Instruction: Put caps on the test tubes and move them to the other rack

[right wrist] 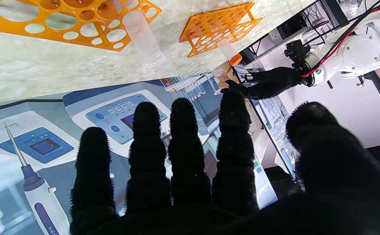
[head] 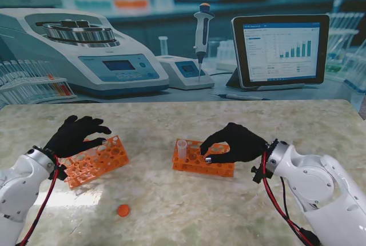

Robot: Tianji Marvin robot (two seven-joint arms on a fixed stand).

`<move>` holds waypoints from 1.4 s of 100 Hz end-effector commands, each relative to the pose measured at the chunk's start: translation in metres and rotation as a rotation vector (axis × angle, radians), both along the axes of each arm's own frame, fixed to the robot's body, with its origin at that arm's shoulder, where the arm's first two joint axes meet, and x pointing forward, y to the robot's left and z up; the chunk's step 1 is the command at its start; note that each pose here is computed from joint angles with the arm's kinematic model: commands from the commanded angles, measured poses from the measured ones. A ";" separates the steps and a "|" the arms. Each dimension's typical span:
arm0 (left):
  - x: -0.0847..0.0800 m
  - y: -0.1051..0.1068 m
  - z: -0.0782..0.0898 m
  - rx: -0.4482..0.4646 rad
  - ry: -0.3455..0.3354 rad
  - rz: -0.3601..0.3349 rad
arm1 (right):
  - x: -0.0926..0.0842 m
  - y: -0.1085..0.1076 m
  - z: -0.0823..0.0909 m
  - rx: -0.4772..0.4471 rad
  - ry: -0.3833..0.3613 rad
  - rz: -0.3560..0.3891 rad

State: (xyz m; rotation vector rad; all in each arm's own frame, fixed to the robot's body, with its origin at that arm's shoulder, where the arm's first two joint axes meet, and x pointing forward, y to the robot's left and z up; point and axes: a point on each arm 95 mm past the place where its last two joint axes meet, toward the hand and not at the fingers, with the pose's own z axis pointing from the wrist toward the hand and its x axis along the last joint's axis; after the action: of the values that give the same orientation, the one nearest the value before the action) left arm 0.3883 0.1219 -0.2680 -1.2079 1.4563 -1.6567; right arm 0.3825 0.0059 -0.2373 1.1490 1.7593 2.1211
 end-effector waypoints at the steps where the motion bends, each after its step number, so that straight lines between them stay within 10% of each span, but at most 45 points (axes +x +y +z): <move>1: -0.001 -0.011 0.002 -0.016 0.002 -0.012 | -0.005 0.001 -0.004 0.005 0.003 0.003; 86: 0.003 -0.112 -0.027 -0.272 0.125 -0.057 | -0.017 -0.020 -0.021 0.029 -0.017 -0.052; 140: -0.001 -0.136 -0.042 -0.340 0.148 -0.047 | -0.006 -0.015 -0.046 0.024 -0.007 -0.125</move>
State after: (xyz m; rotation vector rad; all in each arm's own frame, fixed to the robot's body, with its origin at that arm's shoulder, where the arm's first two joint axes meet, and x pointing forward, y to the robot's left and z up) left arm 0.3898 -0.0120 -0.3065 -1.4958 1.3296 -1.9431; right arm 0.3764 -0.0126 -0.2758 1.1963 1.6157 2.0894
